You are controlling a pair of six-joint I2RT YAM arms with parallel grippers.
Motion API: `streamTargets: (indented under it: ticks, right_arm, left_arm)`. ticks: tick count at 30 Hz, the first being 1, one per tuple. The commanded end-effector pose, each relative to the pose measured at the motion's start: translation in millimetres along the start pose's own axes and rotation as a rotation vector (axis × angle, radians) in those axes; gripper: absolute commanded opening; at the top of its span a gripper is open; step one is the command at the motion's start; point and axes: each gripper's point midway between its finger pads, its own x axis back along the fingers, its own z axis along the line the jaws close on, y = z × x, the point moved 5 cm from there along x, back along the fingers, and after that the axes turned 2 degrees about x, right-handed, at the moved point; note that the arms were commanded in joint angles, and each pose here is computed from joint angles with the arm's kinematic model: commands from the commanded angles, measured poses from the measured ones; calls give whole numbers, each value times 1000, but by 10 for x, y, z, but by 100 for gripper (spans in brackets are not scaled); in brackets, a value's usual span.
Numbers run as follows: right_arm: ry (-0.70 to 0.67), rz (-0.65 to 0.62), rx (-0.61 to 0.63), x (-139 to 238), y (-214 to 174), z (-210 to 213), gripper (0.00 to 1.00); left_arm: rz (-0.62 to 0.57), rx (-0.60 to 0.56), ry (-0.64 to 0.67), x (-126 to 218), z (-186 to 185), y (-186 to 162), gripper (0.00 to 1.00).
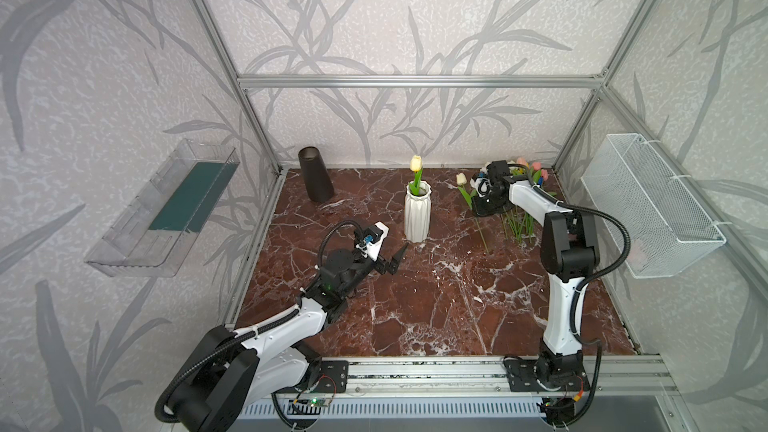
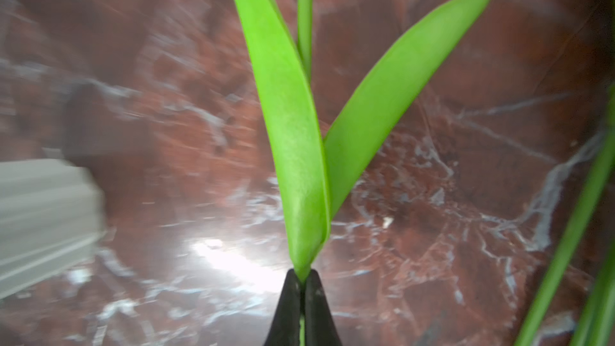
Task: Arrange the flowers into the vase
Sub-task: 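Lift the white tulip and lower its stem into the vase with the right gripper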
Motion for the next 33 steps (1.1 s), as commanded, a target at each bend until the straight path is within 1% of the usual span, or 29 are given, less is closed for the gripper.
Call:
streamTargets:
  ticks: [1, 4, 8, 13, 16, 20, 25, 29, 33]
  right_arm:
    - [122, -264, 39, 533, 325, 337, 0]
    - [188, -436, 67, 921, 369, 546, 0]
    - [299, -739, 115, 1566, 391, 834, 0]
    - [485, -1019, 175, 2219, 439, 1146, 0]
    - [600, -1147, 240, 2521, 493, 1371, 0]
    - [681, -1260, 343, 2658, 551, 1654, 0]
    - [779, -1330, 345, 2665, 705, 1794, 0]
    - [810, -1319, 368, 2545, 800, 1931, 0]
    - [745, -1296, 390, 2314, 829, 1983, 0]
  left_arm:
    - [-71, -1, 22, 62, 14, 127, 100]
    - [-87, 1, 26, 91, 14, 151, 100]
    - [-102, 11, 39, 112, 29, 173, 99]
    - [-113, 9, 44, 101, 37, 179, 99]
    - [-118, 6, 44, 81, 39, 193, 100]
    - [-122, 3, 41, 72, 37, 212, 99]
    - [-124, 6, 40, 100, 35, 249, 99]
    - [-111, 9, 45, 127, 42, 245, 99]
    - [-102, 13, 45, 139, 39, 229, 99]
